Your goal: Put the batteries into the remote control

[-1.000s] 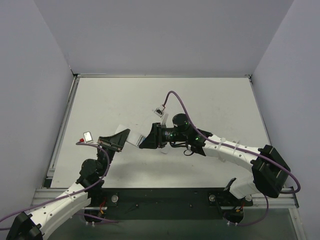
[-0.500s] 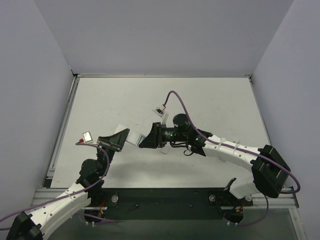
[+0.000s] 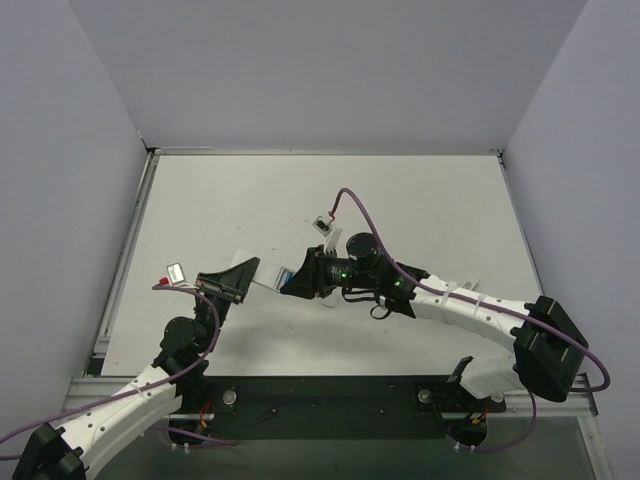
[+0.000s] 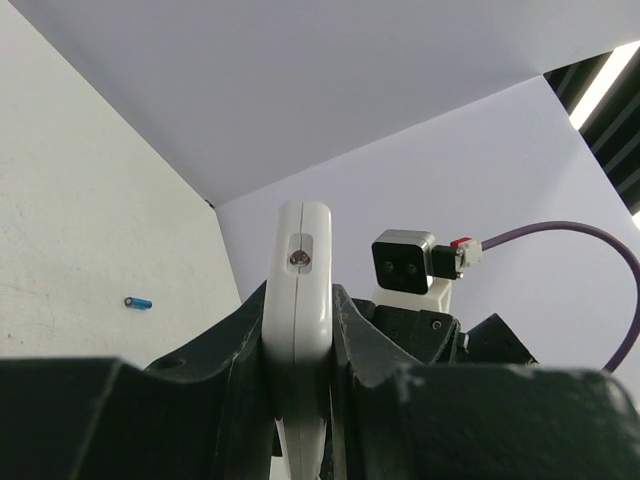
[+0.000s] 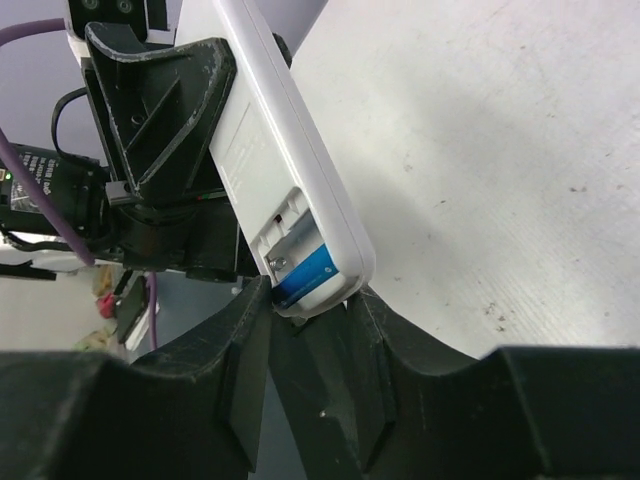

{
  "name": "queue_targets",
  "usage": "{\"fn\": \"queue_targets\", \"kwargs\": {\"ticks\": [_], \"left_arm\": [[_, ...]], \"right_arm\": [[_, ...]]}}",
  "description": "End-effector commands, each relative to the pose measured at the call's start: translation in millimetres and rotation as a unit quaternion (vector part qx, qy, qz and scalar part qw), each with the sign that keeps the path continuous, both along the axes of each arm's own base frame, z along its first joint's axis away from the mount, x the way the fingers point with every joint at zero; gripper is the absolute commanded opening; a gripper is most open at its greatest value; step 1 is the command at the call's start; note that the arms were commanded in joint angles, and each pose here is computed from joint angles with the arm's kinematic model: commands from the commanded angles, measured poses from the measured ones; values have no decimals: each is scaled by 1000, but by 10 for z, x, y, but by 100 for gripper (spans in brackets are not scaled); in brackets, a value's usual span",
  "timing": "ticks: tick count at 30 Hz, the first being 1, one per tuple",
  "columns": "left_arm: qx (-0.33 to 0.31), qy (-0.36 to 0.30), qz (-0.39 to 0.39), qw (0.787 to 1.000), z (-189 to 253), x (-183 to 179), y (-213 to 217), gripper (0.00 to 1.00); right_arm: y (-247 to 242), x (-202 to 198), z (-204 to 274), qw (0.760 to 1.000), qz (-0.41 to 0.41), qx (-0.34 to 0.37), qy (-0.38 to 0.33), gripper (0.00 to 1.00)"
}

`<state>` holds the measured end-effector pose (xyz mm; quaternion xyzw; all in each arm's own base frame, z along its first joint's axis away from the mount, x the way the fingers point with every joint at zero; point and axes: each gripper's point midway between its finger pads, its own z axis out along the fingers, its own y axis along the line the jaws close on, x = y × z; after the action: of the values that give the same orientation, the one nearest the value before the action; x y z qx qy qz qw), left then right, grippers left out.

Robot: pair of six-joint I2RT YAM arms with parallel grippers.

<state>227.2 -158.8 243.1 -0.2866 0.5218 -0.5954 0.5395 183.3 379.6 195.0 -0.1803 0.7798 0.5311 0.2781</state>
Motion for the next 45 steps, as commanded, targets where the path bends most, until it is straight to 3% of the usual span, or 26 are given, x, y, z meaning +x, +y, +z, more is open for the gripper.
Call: {"fn": "queue_targets", "kwargs": {"ticks": [1, 6, 10, 13, 15, 24, 27, 31, 35, 39, 45], "left_arm": [[-52, -61, -31, 996, 483, -172, -7, 0], [-43, -62, -30, 997, 463, -151, -32, 0], [-37, -55, -25, 997, 386, -128, -29, 0], [-43, -61, -29, 997, 418, -143, -32, 0], [-51, -67, -32, 996, 462, -154, -35, 0], [-69, -109, -39, 991, 665, -239, -13, 0], [-66, -118, -40, 990, 698, -258, -14, 0], [-46, -114, -35, 992, 652, -239, -32, 0], [-2, -91, -16, 996, 461, -165, -25, 0], [76, -36, 15, 996, 91, -37, 5, 0], [128, 7, 40, 991, -257, 23, 84, 0]], "right_arm": [[-385, 452, -304, 986, -112, -99, -78, 0], [-135, 227, -96, 997, -33, -38, -55, 0], [-24, 159, 158, 999, -8, 9, -53, 9], [-28, 208, 136, 998, -22, 7, -51, 7], [-20, 242, 44, 999, -32, 2, -26, 0], [18, 309, -265, 995, -45, -16, 88, 0], [-26, 320, -345, 994, -54, -31, 92, 0], [22, 302, -167, 997, -36, -2, 70, 1], [-4, 283, 85, 1000, -14, 6, 19, 20], [-165, 277, 375, 998, -11, -19, -51, 46], [-580, 392, 462, 988, -46, -101, -104, 64]]}}
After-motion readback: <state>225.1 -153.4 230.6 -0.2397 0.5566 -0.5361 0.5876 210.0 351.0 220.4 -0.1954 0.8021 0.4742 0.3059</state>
